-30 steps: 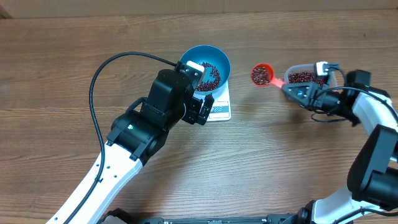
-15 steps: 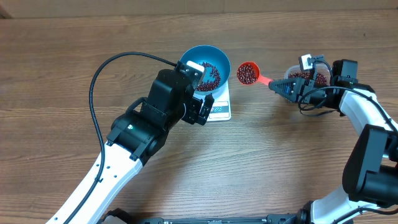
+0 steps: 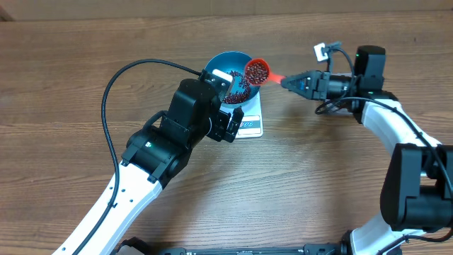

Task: Scoop item into bowl and weigh 150g on scale
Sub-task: 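Carry the filled scoop left over the blue bowl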

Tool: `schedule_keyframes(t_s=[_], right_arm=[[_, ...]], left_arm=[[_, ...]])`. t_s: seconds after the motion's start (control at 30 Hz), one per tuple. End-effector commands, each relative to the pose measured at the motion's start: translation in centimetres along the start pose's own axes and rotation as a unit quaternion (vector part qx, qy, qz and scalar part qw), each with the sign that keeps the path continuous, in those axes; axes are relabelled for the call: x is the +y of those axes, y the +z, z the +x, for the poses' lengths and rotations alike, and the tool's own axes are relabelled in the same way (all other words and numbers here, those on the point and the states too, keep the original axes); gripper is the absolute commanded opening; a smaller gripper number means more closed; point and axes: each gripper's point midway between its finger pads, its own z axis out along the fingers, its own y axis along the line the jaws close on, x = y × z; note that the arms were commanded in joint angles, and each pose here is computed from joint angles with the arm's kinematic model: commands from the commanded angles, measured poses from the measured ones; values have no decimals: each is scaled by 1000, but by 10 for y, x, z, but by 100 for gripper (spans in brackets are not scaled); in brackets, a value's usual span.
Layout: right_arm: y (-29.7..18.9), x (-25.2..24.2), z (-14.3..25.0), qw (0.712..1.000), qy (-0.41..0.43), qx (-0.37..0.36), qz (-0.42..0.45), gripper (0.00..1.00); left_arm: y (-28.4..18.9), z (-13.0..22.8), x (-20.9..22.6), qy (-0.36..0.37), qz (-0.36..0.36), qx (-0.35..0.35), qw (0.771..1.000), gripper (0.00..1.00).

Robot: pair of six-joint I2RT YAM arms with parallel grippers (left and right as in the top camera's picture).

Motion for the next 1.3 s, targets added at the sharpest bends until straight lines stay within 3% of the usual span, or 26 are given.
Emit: schedule_keyframes(t_s=[0.0, 0.47, 1.27], right_arm=[[13, -1, -5, 1000, 9, -3, 15, 4], [46, -18, -11, 970, -222, -8, 97, 4], [44, -28, -10, 885, -449, 24, 121, 4]], left_arm=[[-3, -10, -1, 4, 5, -10, 1000, 100], [-3, -10, -1, 4, 5, -10, 1000, 100], [-3, -10, -1, 4, 5, -10, 1000, 100]])
